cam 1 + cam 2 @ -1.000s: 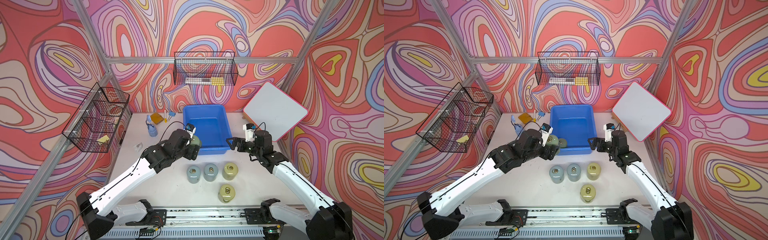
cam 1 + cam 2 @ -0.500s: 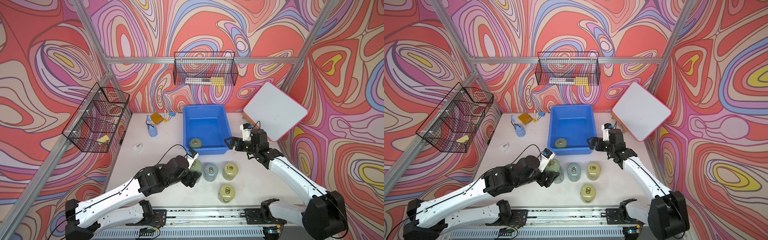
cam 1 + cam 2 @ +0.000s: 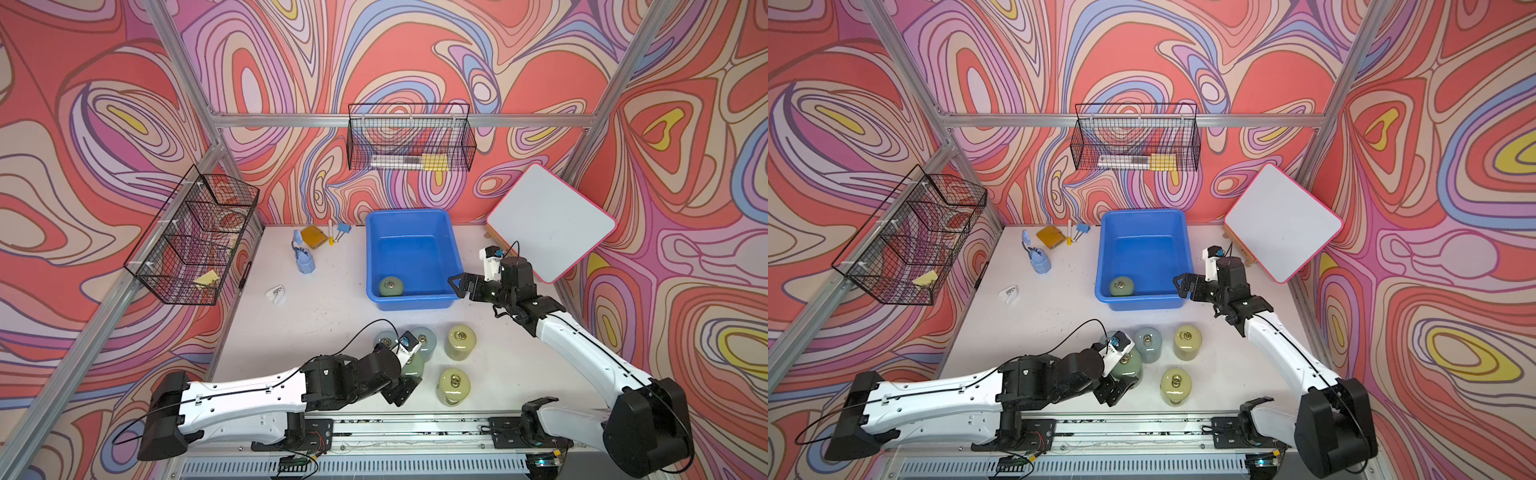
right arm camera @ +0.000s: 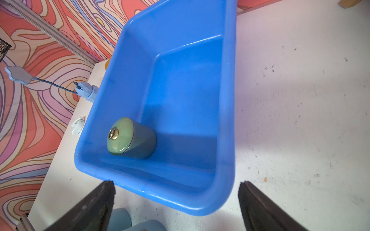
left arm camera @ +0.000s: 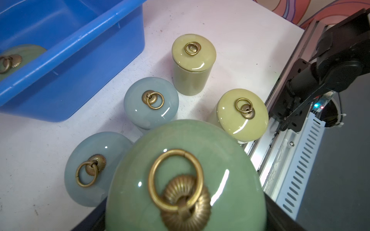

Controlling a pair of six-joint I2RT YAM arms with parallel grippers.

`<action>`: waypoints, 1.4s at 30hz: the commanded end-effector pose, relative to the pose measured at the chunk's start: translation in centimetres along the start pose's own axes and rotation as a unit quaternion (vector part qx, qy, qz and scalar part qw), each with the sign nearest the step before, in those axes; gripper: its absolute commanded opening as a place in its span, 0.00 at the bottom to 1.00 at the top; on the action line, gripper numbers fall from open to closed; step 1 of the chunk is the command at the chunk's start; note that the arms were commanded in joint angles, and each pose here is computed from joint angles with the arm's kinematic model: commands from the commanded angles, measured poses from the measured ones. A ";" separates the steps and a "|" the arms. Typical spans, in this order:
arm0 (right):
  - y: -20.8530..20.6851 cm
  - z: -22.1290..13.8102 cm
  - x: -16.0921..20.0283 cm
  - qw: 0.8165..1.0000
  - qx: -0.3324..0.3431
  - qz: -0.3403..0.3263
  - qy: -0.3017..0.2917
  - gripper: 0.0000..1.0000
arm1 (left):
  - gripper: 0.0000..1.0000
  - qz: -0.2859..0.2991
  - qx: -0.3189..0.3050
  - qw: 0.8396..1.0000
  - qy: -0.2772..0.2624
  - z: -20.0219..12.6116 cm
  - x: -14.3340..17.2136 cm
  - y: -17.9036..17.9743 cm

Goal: Take the tea canister out of the basket
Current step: Place the tea canister at the center of the board.

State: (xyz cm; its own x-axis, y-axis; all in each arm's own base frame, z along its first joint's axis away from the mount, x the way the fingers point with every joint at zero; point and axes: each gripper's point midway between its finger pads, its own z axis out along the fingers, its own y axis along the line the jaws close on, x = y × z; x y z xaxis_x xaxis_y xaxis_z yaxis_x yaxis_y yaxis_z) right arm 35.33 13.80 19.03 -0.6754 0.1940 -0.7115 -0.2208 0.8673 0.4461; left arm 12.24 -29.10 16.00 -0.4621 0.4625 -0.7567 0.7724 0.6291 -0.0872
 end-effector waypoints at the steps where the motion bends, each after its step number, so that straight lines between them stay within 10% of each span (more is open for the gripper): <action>1: 0.2 -0.3 -1.1 1.000 0.000 -0.011 -0.018 0.98 | 0.38 -0.029 0.009 0.997 -0.077 0.1 -2.9 -0.7; 28: 0.2 -0.4 -1.3 1.000 0.002 -0.012 -0.020 0.98 | 0.38 -0.015 0.023 0.999 -0.029 5.9 3.1 -2.4; 42: 0.2 -0.4 -1.4 1.000 0.003 -0.012 -0.020 0.98 | 0.85 -0.007 0.003 1.000 0.007 6.6 5.8 -1.8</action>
State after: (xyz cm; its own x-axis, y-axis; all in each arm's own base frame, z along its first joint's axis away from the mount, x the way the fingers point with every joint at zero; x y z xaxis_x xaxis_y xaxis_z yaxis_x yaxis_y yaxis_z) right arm 35.39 13.68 19.01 -0.6719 0.1897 -0.7160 -0.2199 0.8720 0.4374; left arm 10.93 -31.00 6.63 -0.4701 0.4953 -0.7305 0.7792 0.6217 -0.0799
